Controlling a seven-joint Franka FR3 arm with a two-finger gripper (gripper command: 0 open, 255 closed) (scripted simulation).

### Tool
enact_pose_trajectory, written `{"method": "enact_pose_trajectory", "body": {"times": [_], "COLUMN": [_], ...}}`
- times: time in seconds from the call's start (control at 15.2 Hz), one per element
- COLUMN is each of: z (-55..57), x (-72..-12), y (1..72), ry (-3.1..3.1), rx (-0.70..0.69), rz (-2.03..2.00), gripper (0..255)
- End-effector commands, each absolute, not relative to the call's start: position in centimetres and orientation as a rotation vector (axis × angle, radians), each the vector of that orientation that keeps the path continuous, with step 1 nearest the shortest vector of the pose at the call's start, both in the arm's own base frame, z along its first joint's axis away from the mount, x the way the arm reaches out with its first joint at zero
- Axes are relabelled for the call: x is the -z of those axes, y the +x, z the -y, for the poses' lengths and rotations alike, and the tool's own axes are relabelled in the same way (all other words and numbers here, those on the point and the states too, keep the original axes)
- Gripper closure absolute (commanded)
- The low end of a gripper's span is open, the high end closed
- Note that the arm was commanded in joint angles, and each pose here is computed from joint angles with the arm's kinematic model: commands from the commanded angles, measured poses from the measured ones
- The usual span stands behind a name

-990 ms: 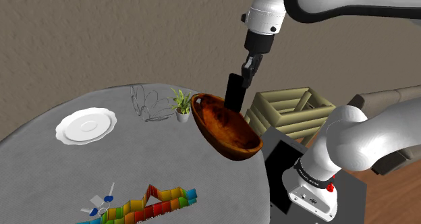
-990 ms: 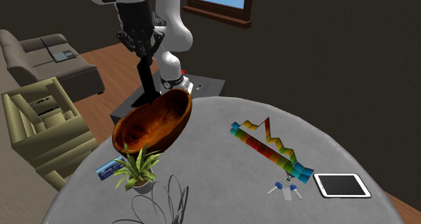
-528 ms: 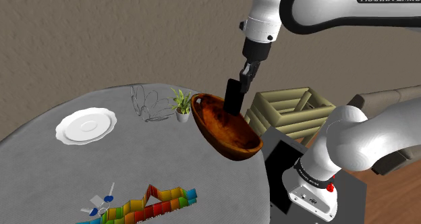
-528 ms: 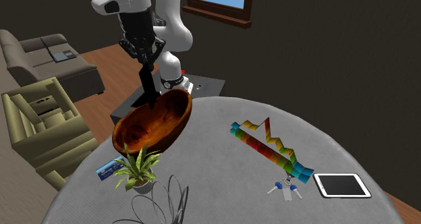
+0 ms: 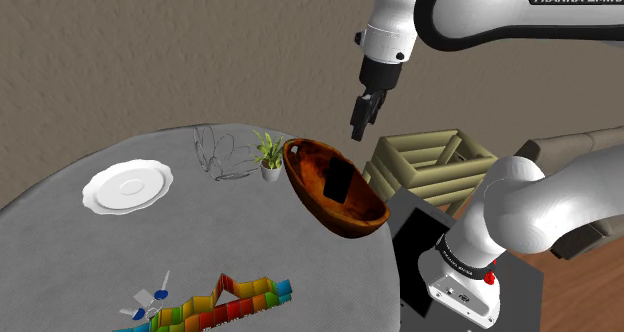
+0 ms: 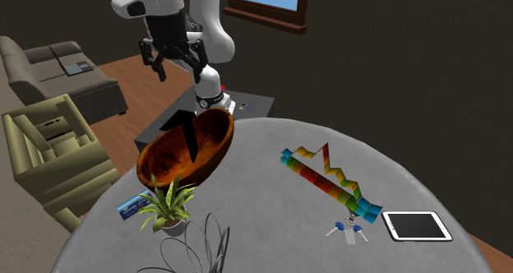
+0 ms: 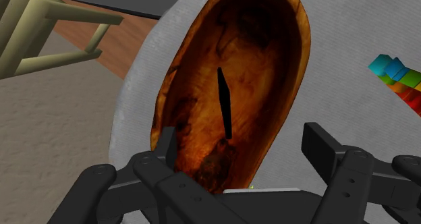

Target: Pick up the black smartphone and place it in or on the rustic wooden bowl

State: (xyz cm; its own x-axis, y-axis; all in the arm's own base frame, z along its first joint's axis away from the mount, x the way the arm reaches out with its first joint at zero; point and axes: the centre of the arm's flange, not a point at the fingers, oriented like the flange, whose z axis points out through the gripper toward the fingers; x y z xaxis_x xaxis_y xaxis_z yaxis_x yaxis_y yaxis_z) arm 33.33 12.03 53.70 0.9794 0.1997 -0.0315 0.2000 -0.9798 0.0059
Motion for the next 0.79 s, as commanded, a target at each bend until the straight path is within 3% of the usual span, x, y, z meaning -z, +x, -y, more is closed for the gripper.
{"method": "enact_pose_trajectory", "body": {"times": [0.0,0.26,0.73], "z": [-12.0,-12.1,-12.1], "x": [-53.7,-58.7,-58.7], "y": [33.3,33.5,33.5], "ry": [3.116,3.116,3.116], "rx": [0.048,0.048,0.048], "rz": [-0.315,-0.315,-0.315], "gripper": [0,0,0]}}
